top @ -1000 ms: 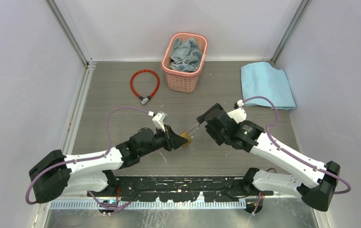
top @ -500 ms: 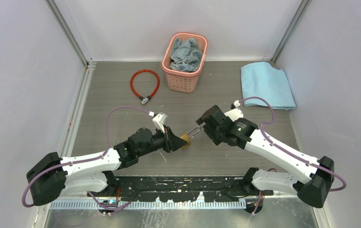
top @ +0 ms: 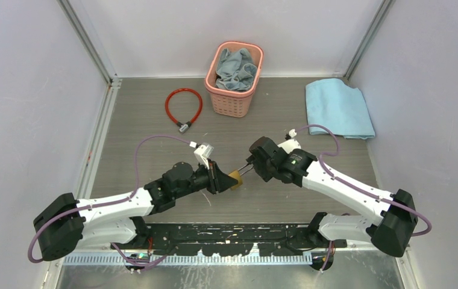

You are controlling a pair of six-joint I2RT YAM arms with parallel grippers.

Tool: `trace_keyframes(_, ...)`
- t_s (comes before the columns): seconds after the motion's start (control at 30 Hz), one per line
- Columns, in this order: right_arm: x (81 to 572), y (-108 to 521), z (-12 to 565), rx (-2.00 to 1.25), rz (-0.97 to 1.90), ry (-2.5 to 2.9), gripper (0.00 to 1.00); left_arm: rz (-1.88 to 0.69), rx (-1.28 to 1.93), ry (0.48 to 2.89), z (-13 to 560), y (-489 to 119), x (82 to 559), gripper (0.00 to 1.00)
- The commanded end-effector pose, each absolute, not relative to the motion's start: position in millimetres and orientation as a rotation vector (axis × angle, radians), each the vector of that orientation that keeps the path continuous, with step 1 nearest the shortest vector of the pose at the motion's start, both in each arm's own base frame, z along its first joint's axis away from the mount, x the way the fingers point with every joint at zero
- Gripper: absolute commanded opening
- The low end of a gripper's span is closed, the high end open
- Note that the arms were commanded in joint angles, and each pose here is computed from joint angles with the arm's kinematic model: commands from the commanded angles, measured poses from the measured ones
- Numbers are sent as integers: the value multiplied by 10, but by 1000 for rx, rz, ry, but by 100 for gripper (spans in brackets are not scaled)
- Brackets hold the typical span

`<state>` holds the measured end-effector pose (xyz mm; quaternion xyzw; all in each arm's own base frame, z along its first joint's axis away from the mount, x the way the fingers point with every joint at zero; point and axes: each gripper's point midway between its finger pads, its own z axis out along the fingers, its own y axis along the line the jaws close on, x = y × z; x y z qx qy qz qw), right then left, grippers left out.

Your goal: Unlock with the key

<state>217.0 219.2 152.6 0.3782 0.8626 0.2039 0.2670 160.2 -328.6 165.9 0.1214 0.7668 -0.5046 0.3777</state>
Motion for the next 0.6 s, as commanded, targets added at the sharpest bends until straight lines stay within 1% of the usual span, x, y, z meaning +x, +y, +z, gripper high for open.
trace_keyframes(0.0,2262,2168,1502,1028,532,2283,54,-1397,328,1754,2225,-3344,1610,0)
trace_keyframes(0.2,2290,2160,1481,1020,515,2277,53,-1409,339,1743,2257,-3344,1588,0)
trace_keyframes(0.33,2295,2153,1479,1016,513,2272,50,-1412,340,1740,2264,-3341,1582,0)
trace_keyframes(0.47,2299,2136,1470,1016,504,2268,42,-1416,342,1737,2268,-3345,1577,0)
trace_keyframes(0.57,2312,2124,1473,1017,499,2260,34,-1426,341,1732,2288,-3349,1570,0)
